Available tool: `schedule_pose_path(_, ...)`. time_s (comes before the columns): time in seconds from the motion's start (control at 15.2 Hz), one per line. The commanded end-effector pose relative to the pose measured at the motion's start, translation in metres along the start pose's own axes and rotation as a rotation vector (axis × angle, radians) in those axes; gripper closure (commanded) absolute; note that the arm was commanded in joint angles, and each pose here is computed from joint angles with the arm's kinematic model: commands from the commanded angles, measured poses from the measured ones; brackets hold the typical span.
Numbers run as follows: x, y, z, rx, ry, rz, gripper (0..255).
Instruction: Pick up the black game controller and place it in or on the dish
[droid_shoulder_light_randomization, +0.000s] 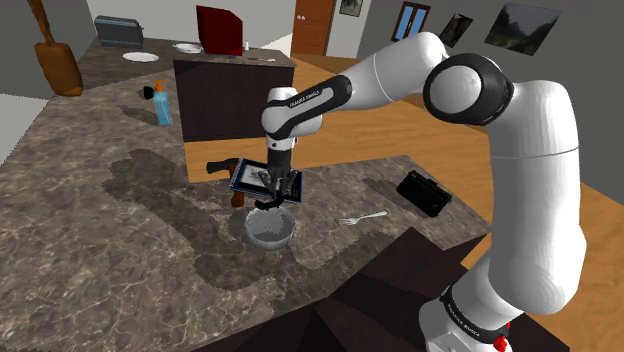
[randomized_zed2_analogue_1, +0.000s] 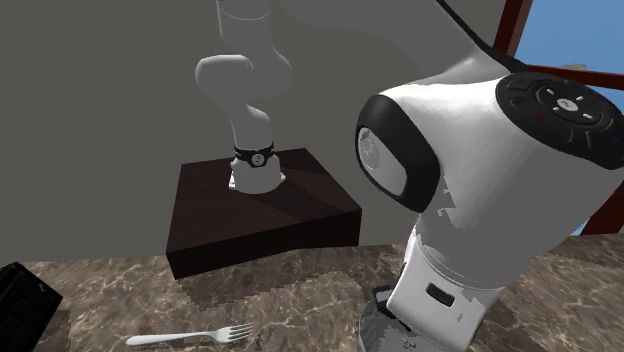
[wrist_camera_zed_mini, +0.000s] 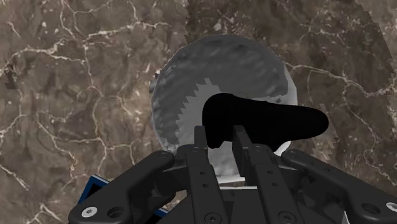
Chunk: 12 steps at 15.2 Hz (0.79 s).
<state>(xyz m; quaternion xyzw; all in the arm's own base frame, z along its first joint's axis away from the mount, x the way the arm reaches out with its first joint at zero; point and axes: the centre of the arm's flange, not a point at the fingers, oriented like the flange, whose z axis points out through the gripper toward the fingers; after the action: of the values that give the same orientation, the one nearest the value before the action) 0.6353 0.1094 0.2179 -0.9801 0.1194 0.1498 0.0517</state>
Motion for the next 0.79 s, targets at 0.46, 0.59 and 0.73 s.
schedule_pose_path(0.46,0.023,0.001,0.036,0.0,0.0,0.0,255)
schedule_pose_path(0.59,0.026,0.002,0.046,0.0,0.0,0.0,255)
schedule_pose_path(0.73,0.029,0.003,0.056,0.0,0.0,0.0,255)
